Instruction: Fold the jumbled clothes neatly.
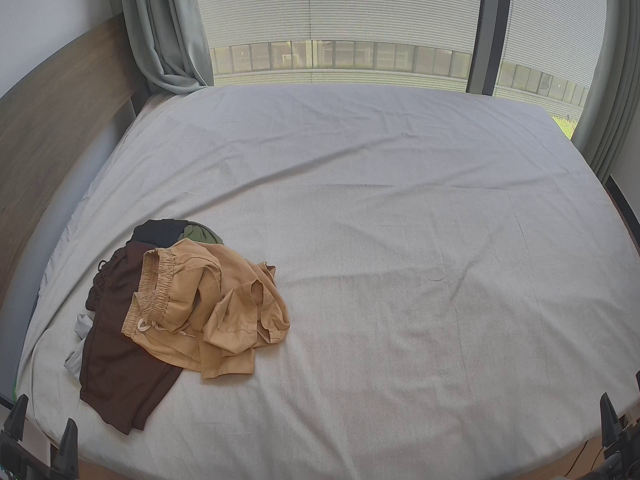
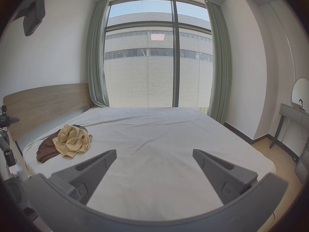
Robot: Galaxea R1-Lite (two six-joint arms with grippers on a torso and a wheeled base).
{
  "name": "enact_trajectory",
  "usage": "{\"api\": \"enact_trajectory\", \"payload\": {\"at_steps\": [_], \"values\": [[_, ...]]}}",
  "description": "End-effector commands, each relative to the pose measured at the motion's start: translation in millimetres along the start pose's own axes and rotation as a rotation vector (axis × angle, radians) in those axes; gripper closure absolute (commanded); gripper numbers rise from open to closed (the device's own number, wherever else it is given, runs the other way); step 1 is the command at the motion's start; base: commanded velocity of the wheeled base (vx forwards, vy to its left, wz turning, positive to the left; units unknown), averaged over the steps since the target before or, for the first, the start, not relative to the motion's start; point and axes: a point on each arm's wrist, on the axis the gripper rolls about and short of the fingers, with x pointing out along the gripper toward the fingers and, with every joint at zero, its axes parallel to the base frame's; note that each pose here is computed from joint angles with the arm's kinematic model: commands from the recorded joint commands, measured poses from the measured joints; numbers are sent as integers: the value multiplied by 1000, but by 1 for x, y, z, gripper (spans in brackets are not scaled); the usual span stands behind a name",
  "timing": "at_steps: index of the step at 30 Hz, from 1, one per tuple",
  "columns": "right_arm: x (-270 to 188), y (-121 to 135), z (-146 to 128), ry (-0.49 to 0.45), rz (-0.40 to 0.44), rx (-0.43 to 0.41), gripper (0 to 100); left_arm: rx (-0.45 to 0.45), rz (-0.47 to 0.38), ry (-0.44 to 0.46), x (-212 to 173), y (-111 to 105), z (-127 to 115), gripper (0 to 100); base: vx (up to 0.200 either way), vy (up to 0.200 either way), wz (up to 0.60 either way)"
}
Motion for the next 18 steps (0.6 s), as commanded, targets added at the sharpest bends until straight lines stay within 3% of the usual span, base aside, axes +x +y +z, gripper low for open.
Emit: {"api": "enact_trajectory", "payload": {"at_steps": [1,5,8,11,13,16,18], "values": [[0,0,-5,0,-2,5,0,0,0,3,0,0,-5,0,0,0,0],[0,0,-5,0,-8,8,0,-3,-3,-18,0,0,-3,0,0,0,0],[0,0,-5,0,-8,8,0,4,2,-138,-2,0,19,0,0,0,0],[0,0,-5,1,-8,8,0,16,-8,-124,0,0,28,0,0,0,0],[0,0,-5,0,-8,14,0,-10,-66,-84,6,0,42,0,0,0,0],[0,0,-5,0,-10,15,0,-125,-145,-65,8,1,57,0,0,0,0],[0,0,-5,1,-10,15,0,-182,-181,-4,14,1,65,0,0,0,0]]}}
